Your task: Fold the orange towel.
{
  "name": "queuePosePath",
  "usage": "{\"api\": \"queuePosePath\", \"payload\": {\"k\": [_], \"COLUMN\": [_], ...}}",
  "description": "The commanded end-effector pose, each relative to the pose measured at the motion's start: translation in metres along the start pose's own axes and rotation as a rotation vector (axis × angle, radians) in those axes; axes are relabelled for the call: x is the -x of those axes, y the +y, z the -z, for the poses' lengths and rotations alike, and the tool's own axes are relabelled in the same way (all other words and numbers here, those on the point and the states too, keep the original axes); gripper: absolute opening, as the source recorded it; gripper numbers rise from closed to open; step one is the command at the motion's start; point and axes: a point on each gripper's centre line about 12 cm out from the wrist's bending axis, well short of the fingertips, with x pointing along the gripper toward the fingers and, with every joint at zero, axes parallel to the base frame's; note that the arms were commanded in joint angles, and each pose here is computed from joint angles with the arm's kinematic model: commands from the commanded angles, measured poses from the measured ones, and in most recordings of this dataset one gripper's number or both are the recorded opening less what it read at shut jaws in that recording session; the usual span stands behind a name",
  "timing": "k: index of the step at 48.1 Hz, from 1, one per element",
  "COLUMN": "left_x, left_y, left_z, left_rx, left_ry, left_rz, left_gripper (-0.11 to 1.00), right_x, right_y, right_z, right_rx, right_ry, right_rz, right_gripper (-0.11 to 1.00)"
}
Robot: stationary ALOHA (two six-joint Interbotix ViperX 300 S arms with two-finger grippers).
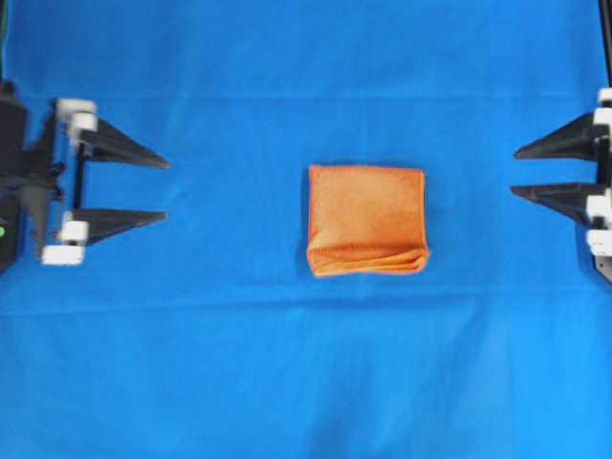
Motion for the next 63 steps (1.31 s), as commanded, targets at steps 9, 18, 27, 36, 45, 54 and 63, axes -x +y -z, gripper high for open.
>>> {"api": "queuePosePath", "payload": {"k": [9, 18, 27, 36, 45, 54, 63], "left_x": [0.034, 0.048, 0.053, 0.053, 0.053, 0.053, 0.053], "left_y": [0.0, 0.0, 0.0, 0.0, 0.0, 0.0, 0.0], "left_z": [0.023, 0.042, 0.046, 0.046, 0.046, 0.046, 0.045], "left_rx": [0.001, 0.006, 0.007, 0.006, 0.007, 0.006, 0.006], "left_ry": [-0.074, -0.101, -0.112, -0.109, -0.11, -0.112, -0.113], "left_rz": [-0.005, -0.006, -0.006, -0.006, -0.006, -0.006, -0.006], "left_gripper": [0.64, 0.63, 0.63, 0.63, 0.63, 0.63, 0.63], "right_x": [0.008, 0.003, 0.001, 0.001, 0.001, 0.001, 0.001], "right_y": [-0.004, 0.001, -0.001, -0.002, -0.002, -0.002, -0.002], "right_z": [0.027, 0.036, 0.037, 0.037, 0.037, 0.037, 0.036], "right_rx": [-0.003, 0.0, -0.008, -0.01, -0.01, -0.01, -0.011], "right_ry": [-0.092, -0.097, -0.097, -0.097, -0.096, -0.096, -0.097], "right_rz": [-0.043, -0.084, -0.075, -0.071, -0.069, -0.069, -0.069], "right_gripper": [0.57, 0.56, 0.56, 0.56, 0.56, 0.56, 0.56]}}
